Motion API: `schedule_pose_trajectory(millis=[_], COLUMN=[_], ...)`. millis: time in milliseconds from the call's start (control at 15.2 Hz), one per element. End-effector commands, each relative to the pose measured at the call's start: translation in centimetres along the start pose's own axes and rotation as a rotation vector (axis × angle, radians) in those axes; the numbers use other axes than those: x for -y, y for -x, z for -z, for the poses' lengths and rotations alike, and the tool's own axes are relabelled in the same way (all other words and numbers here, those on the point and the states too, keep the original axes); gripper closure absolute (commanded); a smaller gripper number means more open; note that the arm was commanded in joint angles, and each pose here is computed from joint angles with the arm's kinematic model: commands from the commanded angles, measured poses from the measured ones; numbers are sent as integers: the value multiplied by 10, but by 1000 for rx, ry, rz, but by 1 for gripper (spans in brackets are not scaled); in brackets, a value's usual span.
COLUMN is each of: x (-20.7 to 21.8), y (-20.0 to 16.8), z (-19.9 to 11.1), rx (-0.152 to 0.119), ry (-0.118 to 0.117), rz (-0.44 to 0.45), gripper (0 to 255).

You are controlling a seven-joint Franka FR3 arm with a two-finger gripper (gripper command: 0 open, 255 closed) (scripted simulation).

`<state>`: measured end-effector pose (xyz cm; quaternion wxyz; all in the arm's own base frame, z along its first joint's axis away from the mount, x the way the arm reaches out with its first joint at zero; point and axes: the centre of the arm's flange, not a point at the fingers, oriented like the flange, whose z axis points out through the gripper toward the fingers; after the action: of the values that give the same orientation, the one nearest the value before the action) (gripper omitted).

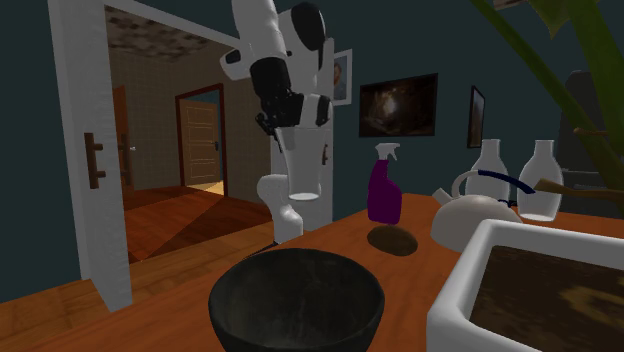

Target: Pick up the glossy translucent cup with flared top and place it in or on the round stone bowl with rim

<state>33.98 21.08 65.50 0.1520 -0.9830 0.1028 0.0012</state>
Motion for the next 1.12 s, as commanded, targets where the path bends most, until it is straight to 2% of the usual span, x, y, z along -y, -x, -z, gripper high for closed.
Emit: schedule_pose_trajectory(millis=[0, 330, 1056], x=[4, 11, 114], y=[1, 1, -101], z=[11, 33, 32], rx=[0, 0, 0], ry=[0, 0, 0], rz=[0, 0, 0], gripper=[255, 255, 255])
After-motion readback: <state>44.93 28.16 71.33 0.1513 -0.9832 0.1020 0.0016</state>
